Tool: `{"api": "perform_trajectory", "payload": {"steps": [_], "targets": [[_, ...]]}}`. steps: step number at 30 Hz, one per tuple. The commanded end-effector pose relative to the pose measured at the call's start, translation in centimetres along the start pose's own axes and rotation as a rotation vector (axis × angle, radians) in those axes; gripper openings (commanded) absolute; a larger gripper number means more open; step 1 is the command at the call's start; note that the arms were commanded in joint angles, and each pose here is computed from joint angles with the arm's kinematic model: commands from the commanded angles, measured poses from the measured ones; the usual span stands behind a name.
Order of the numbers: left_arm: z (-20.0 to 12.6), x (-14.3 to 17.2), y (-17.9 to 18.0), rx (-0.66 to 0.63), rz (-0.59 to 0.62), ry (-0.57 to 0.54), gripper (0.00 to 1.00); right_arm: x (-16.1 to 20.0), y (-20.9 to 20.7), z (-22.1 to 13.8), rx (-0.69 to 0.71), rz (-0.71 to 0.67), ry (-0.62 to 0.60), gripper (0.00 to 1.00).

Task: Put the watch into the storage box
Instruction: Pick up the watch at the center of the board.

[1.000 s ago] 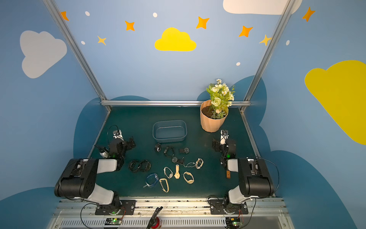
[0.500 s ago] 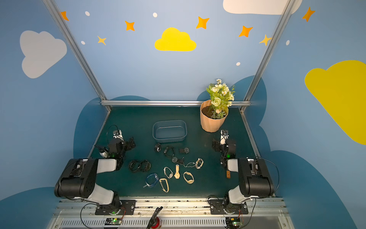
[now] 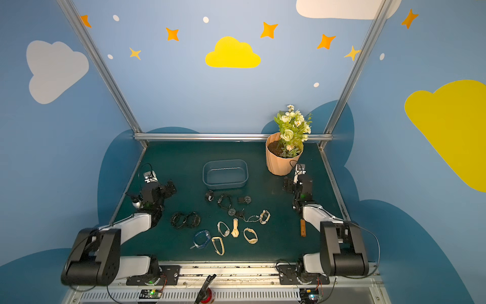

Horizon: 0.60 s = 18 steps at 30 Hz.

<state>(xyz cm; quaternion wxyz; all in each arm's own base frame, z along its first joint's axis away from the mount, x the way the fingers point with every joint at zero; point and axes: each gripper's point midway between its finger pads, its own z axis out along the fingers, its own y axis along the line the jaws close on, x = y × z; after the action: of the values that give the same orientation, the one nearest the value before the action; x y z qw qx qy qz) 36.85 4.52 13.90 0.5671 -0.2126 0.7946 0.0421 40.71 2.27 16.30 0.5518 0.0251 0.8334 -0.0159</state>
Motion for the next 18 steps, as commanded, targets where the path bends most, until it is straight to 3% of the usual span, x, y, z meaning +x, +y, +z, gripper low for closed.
{"api": "perform_trajectory", "payload": {"steps": [1,4,6,12,18], "targets": [[-2.4,-1.2,1.2,-0.061,-0.230,0.011,1.00,-1.7,-1.4,-2.9,0.125,0.231,0.012,0.92],[-4.1,-2.0,1.3,-0.014,-0.472,-0.011,1.00,0.8,-1.1,-3.4,0.038,0.348,0.078,0.92],[-5.2,-2.1,1.9,-0.020,-0.536,-0.004,1.00,2.2,-0.6,-3.9,-0.001,0.394,0.135,0.92],[-7.9,-2.0,2.0,0.021,-0.530,0.049,1.00,5.6,1.5,-7.1,-0.033,0.366,0.416,0.87],[-9.0,-1.1,0.4,0.117,-0.546,0.133,0.99,10.1,3.2,-11.3,-0.026,0.277,0.632,0.69]]}}
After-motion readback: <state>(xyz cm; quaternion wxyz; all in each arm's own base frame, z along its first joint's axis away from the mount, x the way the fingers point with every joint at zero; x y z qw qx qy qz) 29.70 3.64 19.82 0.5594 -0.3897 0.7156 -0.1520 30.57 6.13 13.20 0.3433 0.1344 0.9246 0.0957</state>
